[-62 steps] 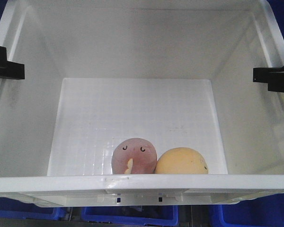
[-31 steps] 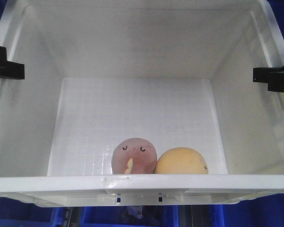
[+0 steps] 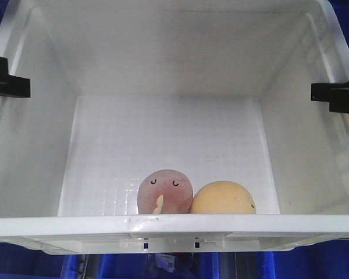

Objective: Place moving items into box and shelve
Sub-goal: 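Hold the crate rims with both grippers while driving to the roller shelf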

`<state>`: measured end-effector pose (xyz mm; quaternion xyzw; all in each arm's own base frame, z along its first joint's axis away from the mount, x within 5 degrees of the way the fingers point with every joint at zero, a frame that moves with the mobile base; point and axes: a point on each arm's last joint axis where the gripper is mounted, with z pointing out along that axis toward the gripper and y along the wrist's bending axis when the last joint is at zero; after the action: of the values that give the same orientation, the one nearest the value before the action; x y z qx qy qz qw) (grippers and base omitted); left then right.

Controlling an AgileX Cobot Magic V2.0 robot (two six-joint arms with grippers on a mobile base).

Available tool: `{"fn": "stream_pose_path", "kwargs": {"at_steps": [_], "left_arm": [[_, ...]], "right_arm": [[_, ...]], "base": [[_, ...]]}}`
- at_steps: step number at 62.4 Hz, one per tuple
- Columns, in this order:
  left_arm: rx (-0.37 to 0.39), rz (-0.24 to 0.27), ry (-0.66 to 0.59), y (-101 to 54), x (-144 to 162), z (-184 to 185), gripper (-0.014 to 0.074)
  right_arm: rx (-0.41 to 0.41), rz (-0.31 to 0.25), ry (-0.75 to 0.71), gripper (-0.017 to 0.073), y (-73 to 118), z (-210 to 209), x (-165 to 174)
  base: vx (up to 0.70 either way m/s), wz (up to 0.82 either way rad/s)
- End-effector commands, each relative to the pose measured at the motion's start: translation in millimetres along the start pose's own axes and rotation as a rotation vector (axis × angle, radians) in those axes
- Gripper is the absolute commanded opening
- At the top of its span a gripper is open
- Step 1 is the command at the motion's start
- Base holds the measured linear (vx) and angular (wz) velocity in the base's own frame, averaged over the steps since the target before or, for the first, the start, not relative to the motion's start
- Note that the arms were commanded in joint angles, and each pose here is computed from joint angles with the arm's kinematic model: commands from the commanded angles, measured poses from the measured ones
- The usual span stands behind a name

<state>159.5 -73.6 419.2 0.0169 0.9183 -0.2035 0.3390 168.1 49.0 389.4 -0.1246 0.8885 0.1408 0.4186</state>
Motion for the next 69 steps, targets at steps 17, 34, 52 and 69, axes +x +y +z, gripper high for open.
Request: {"fn": "stream_pose_path", "kwargs": {"at_steps": [17,34,52,69], "left_arm": [[0.095,0.01,-0.198,-11.8,-17.3,-21.5,-0.0003],[0.095,0.01,-0.198,-11.8,-17.3,-21.5,-0.0003],[0.092,0.013,-0.207,-11.6,-18.0,-21.6,-0.0003],[0.092,0.013,-0.207,-11.5,-18.1,-21.7,-0.0003]], "right_arm": [[0.002,-0.02,-0.197,-0.0006,3.7,-17.4,-21.3],[0.001,-0.02,-0.192,-0.0006,3.8,-17.3,-20.8],[0.002,-0.02,-0.196,-0.0006,3.8,-17.4,-21.2],[0.002,-0.02,-0.196,-0.0006,3.8,-17.4,-21.2]], "base": [[0.0,0.0],[0.0,0.0],[0.0,0.0],[0.0,0.0]]}}
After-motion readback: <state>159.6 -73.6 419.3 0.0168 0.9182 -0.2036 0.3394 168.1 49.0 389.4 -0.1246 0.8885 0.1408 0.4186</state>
